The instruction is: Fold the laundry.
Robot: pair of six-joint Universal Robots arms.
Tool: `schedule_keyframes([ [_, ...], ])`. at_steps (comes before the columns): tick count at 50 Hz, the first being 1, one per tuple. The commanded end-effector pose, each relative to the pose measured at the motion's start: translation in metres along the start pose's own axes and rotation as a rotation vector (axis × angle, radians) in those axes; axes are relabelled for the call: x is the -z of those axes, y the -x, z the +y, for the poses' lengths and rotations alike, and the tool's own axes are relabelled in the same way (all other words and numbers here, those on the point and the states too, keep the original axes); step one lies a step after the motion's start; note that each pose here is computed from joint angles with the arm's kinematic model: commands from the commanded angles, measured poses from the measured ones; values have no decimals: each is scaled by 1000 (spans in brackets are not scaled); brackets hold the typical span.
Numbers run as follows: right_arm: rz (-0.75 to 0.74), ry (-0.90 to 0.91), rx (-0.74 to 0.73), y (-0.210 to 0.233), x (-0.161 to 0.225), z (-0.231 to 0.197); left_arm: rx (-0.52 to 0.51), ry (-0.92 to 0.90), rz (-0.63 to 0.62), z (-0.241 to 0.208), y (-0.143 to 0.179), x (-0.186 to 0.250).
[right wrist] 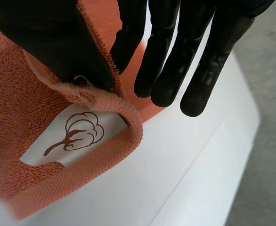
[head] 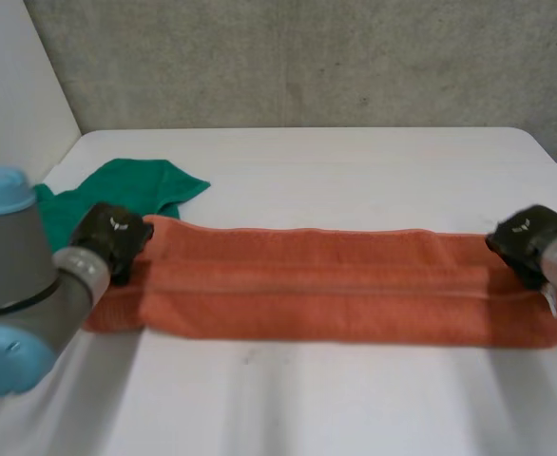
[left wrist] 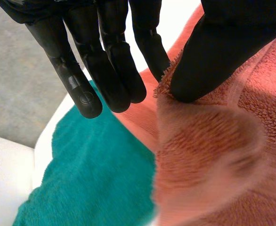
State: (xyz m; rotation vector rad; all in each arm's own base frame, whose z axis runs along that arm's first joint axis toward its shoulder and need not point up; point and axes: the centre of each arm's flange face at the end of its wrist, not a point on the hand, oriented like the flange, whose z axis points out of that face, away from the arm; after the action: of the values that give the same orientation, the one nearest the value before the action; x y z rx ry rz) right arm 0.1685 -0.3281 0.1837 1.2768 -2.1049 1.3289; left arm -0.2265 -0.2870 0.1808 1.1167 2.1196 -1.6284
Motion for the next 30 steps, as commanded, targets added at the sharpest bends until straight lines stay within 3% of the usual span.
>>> schedule_keyframes([
  [1, 110, -53, 40, 4, -43, -12, 38, 4, -72, -3, -7, -55],
  [9, 130, -75, 47, 14, -77, -18, 36, -85, -128, -8, -18, -95],
  [18, 291, -154, 5, 0, -100, -30, -11, -152, -173, -14, -28, -111],
  [24, 425, -273, -97, -37, -87, -53, -66, -169, -186, -25, -28, -105],
  [30, 407, -295, -163, -50, -58, -64, -59, -198, -204, -42, -8, -81],
])
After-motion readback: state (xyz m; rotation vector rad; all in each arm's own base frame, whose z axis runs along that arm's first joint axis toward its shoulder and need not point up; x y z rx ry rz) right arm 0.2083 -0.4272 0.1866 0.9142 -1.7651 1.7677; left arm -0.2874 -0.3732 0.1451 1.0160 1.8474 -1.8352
